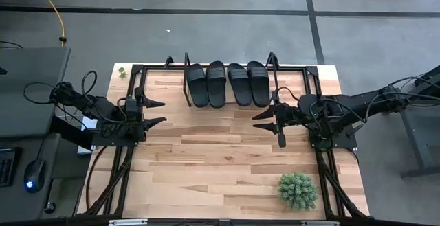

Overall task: Pick and place slides into the shelf
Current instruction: Return to Home Position

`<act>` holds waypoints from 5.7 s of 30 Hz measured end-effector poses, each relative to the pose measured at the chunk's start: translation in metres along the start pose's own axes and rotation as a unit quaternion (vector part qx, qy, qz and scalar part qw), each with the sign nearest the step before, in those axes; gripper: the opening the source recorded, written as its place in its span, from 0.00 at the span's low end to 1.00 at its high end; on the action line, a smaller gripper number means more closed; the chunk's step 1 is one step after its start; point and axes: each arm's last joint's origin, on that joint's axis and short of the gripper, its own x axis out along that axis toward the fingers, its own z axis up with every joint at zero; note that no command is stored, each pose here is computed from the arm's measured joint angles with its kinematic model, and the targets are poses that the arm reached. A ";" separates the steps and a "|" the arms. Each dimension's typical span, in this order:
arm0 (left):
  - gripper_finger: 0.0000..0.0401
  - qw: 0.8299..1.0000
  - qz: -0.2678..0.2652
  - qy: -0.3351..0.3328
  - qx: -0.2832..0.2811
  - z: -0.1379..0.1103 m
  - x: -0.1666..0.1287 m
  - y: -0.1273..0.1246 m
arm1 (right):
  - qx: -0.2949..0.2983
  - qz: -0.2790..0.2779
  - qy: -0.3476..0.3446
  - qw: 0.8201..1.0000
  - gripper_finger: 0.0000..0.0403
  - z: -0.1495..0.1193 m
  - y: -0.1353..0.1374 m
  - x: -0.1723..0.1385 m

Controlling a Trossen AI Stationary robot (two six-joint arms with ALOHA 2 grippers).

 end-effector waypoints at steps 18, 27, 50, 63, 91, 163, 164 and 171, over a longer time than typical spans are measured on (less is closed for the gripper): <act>0.61 1.000 0.020 -0.001 0.006 0.000 0.001 0.001 | 0.030 0.010 -0.049 0.998 0.25 -0.026 -0.028 -0.023; 0.61 0.999 0.049 -0.003 0.006 0.001 0.002 0.004 | 0.031 0.015 -0.098 0.995 0.25 -0.039 -0.032 -0.043; 0.61 0.996 0.081 0.023 -0.015 -0.008 0.017 0.029 | 0.015 0.054 -0.102 0.993 0.25 -0.039 -0.030 -0.045; 0.61 0.992 0.089 -0.066 -0.057 -0.046 0.016 0.030 | 0.003 0.054 -0.156 0.986 0.25 -0.053 -0.029 -0.044; 0.61 0.983 0.100 -0.131 -0.085 -0.090 0.008 0.033 | -0.001 0.042 -0.311 0.949 0.25 -0.126 -0.026 -0.082; 0.61 0.978 0.133 -0.128 -0.094 -0.112 0.017 0.033 | -0.007 0.059 -0.285 0.957 0.25 -0.165 -0.024 -0.071; 0.61 0.978 0.133 -0.128 -0.094 -0.112 0.017 0.033 | -0.007 0.059 -0.289 0.956 0.25 -0.168 -0.024 -0.070; 0.61 0.979 0.133 -0.127 -0.092 -0.113 0.017 0.033 | -0.006 0.059 -0.280 0.958 0.25 -0.177 -0.024 -0.067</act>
